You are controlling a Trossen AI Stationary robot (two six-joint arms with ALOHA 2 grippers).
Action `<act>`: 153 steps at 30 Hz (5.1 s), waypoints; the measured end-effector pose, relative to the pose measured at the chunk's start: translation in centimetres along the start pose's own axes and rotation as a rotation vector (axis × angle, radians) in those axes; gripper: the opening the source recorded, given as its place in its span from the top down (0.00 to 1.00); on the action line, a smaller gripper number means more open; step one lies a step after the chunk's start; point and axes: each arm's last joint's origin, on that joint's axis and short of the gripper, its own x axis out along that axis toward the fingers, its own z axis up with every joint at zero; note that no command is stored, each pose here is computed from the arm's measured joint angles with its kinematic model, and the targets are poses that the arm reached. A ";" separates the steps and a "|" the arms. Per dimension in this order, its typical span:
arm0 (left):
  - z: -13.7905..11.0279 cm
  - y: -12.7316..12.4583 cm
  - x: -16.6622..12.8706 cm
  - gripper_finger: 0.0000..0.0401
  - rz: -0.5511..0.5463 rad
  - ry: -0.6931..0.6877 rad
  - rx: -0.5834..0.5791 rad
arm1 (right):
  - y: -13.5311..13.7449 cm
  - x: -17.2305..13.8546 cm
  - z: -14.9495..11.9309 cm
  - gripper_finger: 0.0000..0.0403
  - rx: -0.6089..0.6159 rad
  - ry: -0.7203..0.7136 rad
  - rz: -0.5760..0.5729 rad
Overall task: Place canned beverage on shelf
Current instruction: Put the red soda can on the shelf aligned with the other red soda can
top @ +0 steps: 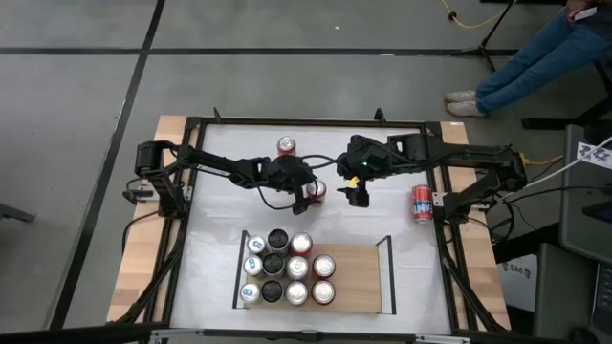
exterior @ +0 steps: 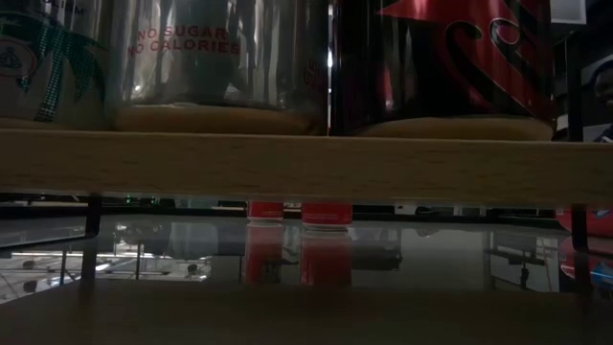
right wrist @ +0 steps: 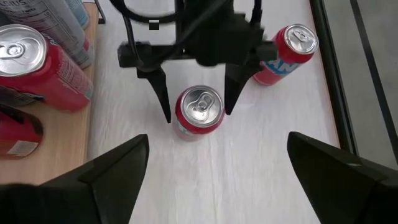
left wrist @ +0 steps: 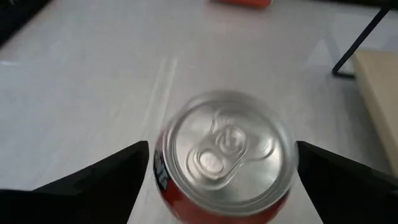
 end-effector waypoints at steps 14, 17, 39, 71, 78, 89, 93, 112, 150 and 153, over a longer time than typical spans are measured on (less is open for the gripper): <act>4.5 -0.6 -6.1 0.03 -0.012 -0.213 0.013 | 0.0 0.0 0.1 0.08 -0.030 -0.007 -0.001; 5.6 -0.7 -8.3 0.03 -0.011 -0.265 0.042 | 0.0 0.0 0.1 0.08 -0.062 -0.008 -0.001; 4.0 -0.9 -26.2 0.03 0.163 -0.312 0.092 | 0.9 7.1 2.0 0.08 -0.107 -0.016 0.063; -2.6 -1.0 -21.6 0.03 0.103 -0.267 -0.070 | -1.3 16.2 -0.2 0.08 0.013 0.221 0.126; -2.6 -1.0 -21.6 0.03 0.103 -0.270 -0.070 | -1.2 16.9 -0.6 0.11 0.014 0.261 0.138; -2.5 -1.0 -21.6 0.03 0.103 -0.273 -0.070 | -1.1 17.4 -0.6 0.32 0.015 0.256 0.155; -2.5 -1.0 -21.6 0.03 0.103 -0.273 -0.070 | -0.8 16.8 -0.5 0.31 0.011 0.254 0.168; -2.5 -1.0 -21.6 0.03 0.106 -0.274 -0.071 | 5.1 9.5 0.7 0.29 0.082 0.265 0.225; -2.5 -1.0 -21.6 0.03 0.106 -0.275 -0.070 | 12.6 7.6 1.2 0.29 0.101 0.202 0.278; -2.5 -1.0 -21.6 0.03 0.106 -0.275 -0.070 | 12.6 7.7 1.2 0.29 0.101 0.202 0.278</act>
